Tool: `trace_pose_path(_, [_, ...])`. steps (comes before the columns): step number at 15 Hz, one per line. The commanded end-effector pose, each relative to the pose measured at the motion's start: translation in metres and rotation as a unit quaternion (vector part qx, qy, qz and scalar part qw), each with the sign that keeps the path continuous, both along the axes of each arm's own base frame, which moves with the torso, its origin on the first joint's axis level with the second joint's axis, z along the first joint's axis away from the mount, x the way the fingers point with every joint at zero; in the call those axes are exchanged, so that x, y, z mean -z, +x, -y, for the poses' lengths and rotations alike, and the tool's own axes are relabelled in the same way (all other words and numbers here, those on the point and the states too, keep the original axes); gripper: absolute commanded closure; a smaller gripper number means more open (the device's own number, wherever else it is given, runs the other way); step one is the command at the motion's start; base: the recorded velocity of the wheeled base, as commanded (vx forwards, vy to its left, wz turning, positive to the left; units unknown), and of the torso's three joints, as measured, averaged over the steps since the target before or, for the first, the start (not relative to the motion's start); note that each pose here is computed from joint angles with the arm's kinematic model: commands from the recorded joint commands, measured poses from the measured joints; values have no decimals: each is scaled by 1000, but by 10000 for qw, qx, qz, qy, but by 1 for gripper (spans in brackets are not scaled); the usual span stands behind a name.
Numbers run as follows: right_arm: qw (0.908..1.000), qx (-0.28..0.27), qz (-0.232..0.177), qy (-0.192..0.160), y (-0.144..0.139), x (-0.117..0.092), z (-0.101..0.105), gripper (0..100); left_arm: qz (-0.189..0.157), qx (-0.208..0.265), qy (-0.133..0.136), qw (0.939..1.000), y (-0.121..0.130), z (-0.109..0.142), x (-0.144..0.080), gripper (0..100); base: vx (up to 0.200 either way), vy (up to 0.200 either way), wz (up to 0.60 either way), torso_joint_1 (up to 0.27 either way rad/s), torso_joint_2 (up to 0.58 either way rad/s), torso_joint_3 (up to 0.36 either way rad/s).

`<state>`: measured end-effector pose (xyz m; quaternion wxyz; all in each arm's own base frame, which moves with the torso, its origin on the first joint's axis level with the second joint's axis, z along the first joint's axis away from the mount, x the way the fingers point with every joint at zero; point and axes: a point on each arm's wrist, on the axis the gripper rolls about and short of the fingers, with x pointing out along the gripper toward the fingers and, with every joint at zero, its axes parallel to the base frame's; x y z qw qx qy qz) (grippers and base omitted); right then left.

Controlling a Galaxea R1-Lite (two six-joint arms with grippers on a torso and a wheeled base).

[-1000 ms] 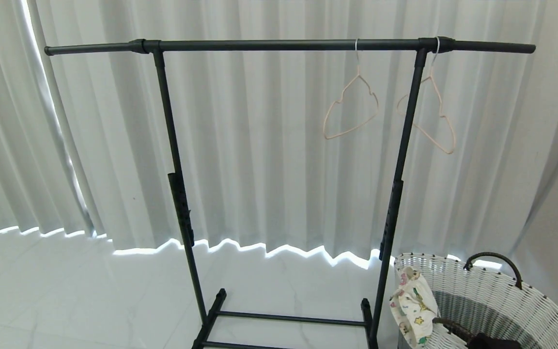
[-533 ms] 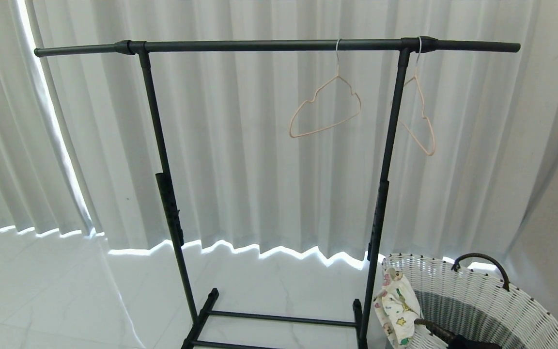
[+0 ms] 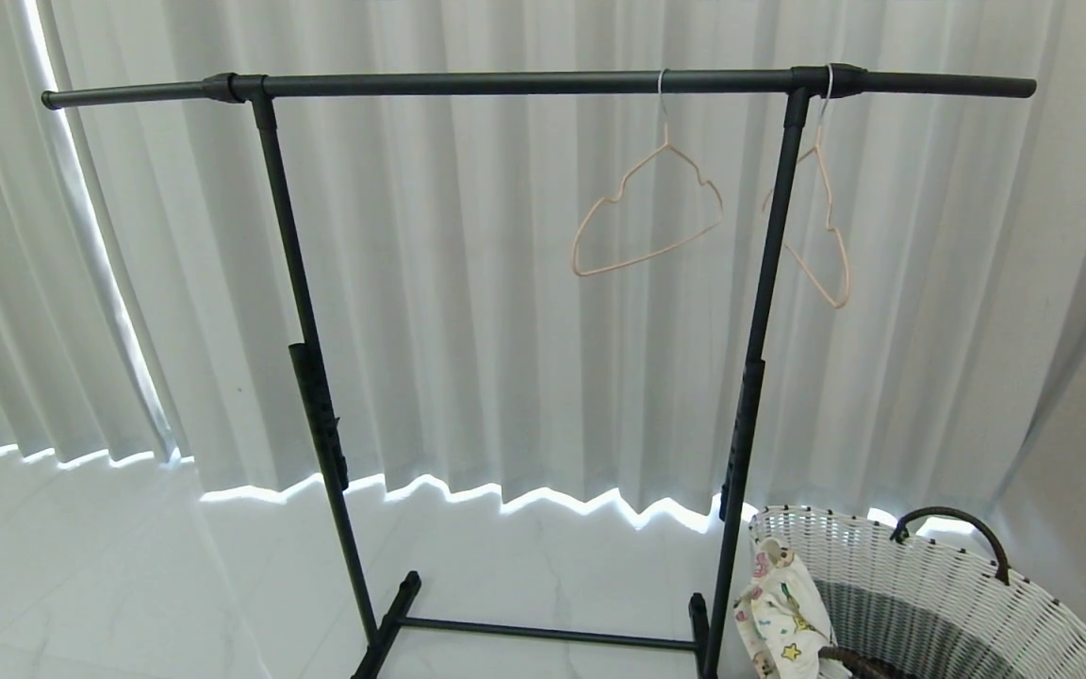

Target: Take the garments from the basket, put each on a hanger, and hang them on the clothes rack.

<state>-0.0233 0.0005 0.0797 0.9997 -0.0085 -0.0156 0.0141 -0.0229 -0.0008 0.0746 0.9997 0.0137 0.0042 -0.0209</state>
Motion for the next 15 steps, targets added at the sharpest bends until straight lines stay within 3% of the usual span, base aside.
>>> trace_pose_path(1, [9968,-708,345,101,-6,-44,-2,0,6,-1,0,10000,0,0,0,0,0,0,0,0,0,0])
trace_pose_path(2, [9967,-807,-22,-42,4,-65,-2,0,6,-1,0,10000,0,0,0,0,0,0,0,0,0,0])
trace_pose_path(3, [9951,-899,-291,-278,13,-73,-2,0,-1,-1,0,10000,0,0,0,0,0,0,0,0,0,0])
trace_pose_path(4, [9823,-1080,-1338,-742,52,-80,-5,0,6,-1,0,10000,0,0,0,0,0,0,0,0,0,0])
trace_pose_path(5, [9662,-1092,-2151,-908,89,-84,-8,0,6,-1,0,10000,0,0,0,0,0,0,0,0,0,0])
trace_pose_path(6, [9570,-1137,-2469,-1016,105,-84,-9,0,6,-1,-8,10000,0,0,0,0,0,0,0,0,0,0])
trace_pose_path(7, [9312,-1277,-3177,-1254,138,-72,-11,0,6,-1,-8,10000,0,0,0,0,0,0,0,0,0,0])
trace_pose_path(8, [8946,-1454,-3881,-1673,172,-46,-14,0,-2,-1,-8,10000,0,0,0,0,0,0,0,0,0,0])
trace_pose_path(9, [8710,-1412,-4239,-2044,186,-30,-14,0,6,-1,-8,10000,0,0,0,0,0,0,0,0,0,0])
trace_pose_path(10, [8540,-1370,-4485,-2252,193,-19,-13,0,-2,-1,-8,10000,0,0,0,0,0,0,0,0,0,0])
trace_pose_path(11, [8275,-1505,-4852,-2390,201,-1,-15,0,6,-1,-8,10000,0,0,0,0,0,0,0,0,0,0])
trace_pose_path(14, [7878,-1931,-5292,-2490,200,26,-27,0,-2,-1,-8,10000,0,0,0,0,0,0,0,0,0,0])
trace_pose_path(15, [7830,-1996,-5324,-2522,200,31,-29,0,-2,-1,-8,10000,0,0,0,0,0,0,0,0,0,0])
